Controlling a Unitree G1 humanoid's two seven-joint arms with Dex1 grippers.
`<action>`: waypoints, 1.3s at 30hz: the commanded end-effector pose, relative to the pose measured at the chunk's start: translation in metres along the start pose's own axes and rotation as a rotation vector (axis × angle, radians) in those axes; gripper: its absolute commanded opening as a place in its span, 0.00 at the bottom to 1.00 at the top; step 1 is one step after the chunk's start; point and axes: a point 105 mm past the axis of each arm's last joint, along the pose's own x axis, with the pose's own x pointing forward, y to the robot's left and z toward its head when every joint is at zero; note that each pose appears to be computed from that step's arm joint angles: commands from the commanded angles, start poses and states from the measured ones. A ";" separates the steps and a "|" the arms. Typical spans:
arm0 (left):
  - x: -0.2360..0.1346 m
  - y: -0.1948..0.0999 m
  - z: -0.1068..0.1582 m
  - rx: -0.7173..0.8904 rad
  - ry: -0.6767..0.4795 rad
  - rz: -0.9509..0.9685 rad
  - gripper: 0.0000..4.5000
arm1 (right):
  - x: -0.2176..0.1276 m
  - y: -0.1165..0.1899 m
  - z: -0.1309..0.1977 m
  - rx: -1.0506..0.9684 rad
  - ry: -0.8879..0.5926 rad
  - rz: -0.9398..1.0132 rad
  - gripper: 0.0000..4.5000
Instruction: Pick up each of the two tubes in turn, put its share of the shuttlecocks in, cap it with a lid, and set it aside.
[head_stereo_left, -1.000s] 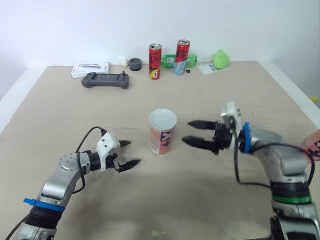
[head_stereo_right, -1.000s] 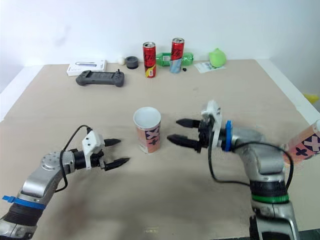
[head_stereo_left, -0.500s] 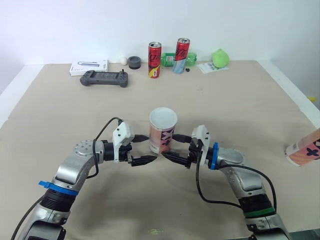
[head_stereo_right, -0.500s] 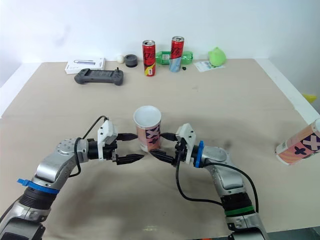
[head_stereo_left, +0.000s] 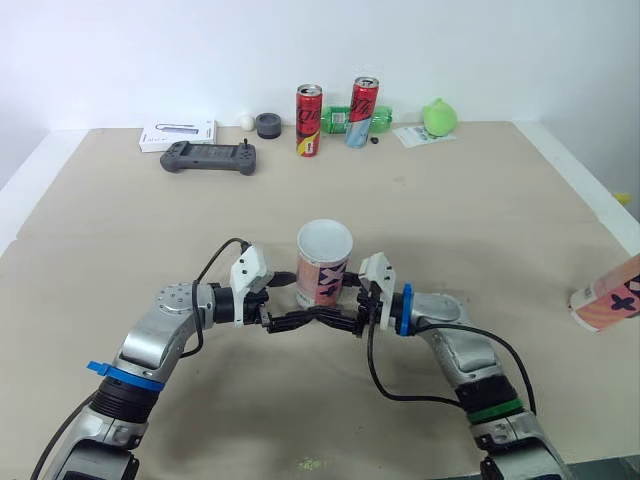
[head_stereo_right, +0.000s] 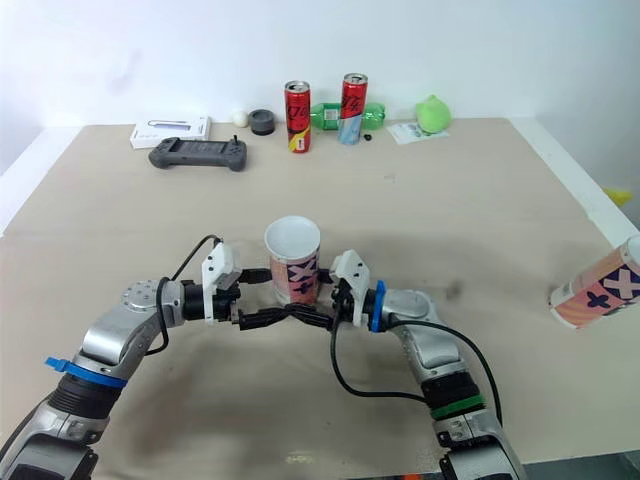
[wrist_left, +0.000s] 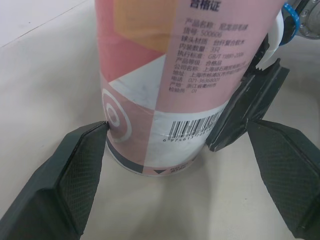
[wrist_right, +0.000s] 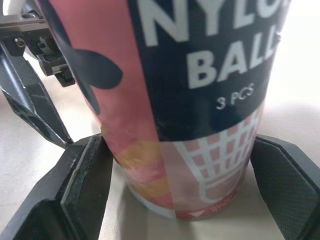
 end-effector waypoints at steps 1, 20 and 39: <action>0.003 -0.008 0.006 0.027 -0.018 -0.036 1.00 | 0.007 -0.004 0.013 -0.039 -0.039 -0.008 0.99; -0.029 0.018 0.054 0.098 -0.156 0.154 1.00 | -0.121 -0.090 0.042 0.038 -0.280 -0.883 0.82; 0.006 0.000 0.054 0.072 -0.218 0.129 1.00 | -0.249 -0.142 -0.025 0.321 -0.160 -1.664 0.82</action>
